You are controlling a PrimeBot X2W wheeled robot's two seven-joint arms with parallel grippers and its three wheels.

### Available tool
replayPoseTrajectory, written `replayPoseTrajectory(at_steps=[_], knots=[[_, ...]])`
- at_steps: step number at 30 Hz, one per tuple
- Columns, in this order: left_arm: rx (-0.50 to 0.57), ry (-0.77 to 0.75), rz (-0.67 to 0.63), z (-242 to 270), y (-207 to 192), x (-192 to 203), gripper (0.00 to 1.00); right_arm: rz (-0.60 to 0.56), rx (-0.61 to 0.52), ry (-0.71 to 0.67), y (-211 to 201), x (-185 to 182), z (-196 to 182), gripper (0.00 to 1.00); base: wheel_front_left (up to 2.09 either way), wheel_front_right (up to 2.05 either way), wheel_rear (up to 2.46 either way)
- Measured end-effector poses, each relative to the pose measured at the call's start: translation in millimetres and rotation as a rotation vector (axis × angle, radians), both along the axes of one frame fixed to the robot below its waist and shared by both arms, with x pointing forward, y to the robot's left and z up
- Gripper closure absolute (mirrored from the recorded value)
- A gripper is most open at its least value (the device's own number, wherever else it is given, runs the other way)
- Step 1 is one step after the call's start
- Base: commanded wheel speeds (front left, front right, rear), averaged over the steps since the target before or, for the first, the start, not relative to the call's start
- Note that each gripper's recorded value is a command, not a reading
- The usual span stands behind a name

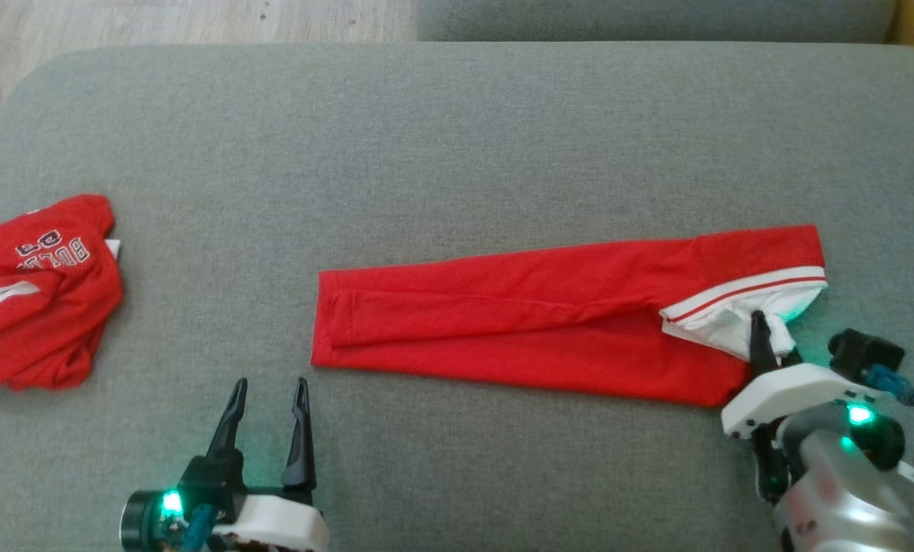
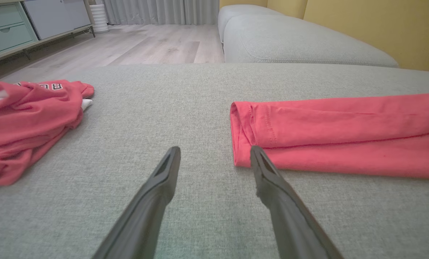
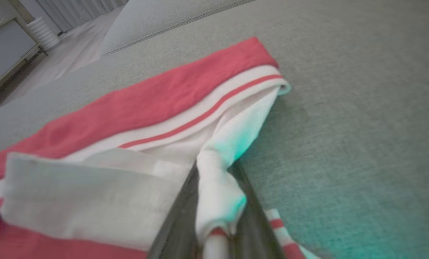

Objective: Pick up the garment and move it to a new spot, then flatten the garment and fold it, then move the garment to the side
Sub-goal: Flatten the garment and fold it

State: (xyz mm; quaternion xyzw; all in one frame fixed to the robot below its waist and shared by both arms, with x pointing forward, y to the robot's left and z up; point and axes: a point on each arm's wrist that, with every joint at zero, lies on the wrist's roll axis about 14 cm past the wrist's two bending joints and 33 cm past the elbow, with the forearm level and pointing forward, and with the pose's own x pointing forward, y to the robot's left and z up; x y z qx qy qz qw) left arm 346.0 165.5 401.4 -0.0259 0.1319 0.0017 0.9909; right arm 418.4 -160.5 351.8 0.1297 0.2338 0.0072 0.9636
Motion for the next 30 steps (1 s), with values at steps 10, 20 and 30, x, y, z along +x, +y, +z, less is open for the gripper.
replayPoseTrajectory(at_steps=[10,20,30], knots=[[-0.001,-0.005,-0.012,1.7,-3.7,-0.5,0.00,-0.076,-0.008,-0.082,-35.5,12.0,25.8,1.00,0.00,0.00,0.00],[-0.027,-0.030,-0.026,10.7,-9.6,-13.7,0.00,0.123,0.079,-0.311,46.7,24.5,89.2,1.00,0.00,0.00,0.00],[-0.021,-0.013,0.056,7.5,11.9,-47.2,0.00,0.467,0.220,-0.241,179.7,0.3,80.5,1.00,0.00,0.00,0.00]])
